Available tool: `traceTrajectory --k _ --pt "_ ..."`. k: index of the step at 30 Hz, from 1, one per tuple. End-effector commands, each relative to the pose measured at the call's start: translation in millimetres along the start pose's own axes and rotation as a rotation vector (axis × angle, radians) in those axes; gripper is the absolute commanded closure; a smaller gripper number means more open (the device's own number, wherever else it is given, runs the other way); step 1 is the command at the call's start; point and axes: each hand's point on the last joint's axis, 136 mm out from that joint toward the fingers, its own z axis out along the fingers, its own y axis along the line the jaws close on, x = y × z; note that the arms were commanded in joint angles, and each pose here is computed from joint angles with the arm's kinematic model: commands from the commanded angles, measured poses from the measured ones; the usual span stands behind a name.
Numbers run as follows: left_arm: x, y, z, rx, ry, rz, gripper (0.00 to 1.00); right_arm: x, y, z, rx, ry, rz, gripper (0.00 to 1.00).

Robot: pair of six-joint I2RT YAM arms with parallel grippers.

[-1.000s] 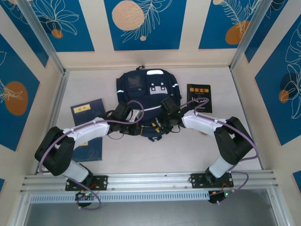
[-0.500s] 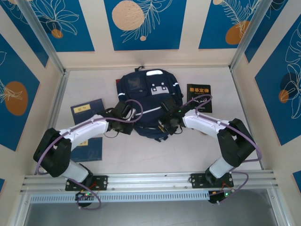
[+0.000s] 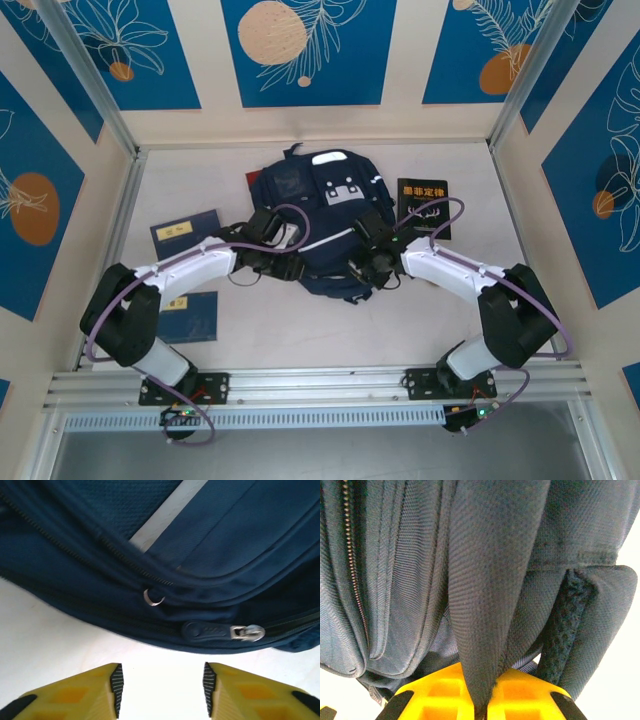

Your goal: Pack books, pencil case, and school supplies into a backpack

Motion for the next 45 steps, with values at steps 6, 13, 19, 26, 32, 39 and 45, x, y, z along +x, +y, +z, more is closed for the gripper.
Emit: traceTrajectory --k 6,13,19,26,32,39,45 --pt "-19 -24 11 0.211 -0.035 -0.284 0.42 6 -5 5 -0.021 0.044 -0.022 0.89" --pt "-6 -22 32 0.252 0.052 -0.334 0.48 4 -5 1 -0.014 0.023 -0.055 0.86" --pt "5 -20 42 0.26 0.125 -0.406 0.48 5 0 -2 -0.031 0.021 -0.083 0.84" --pt "2 -31 46 0.388 0.136 -0.455 0.52 12 -5 8 -0.014 0.061 -0.08 0.85" --pt "-4 -40 37 0.472 0.127 -0.468 0.61 13 -9 12 -0.004 0.063 -0.075 0.85" --pt "-11 -45 29 0.531 0.095 -0.464 0.74 14 -8 13 -0.001 0.063 -0.076 0.86" --pt "-16 -51 23 0.57 0.075 -0.464 0.77 15 -8 13 0.0 0.062 -0.079 0.86"
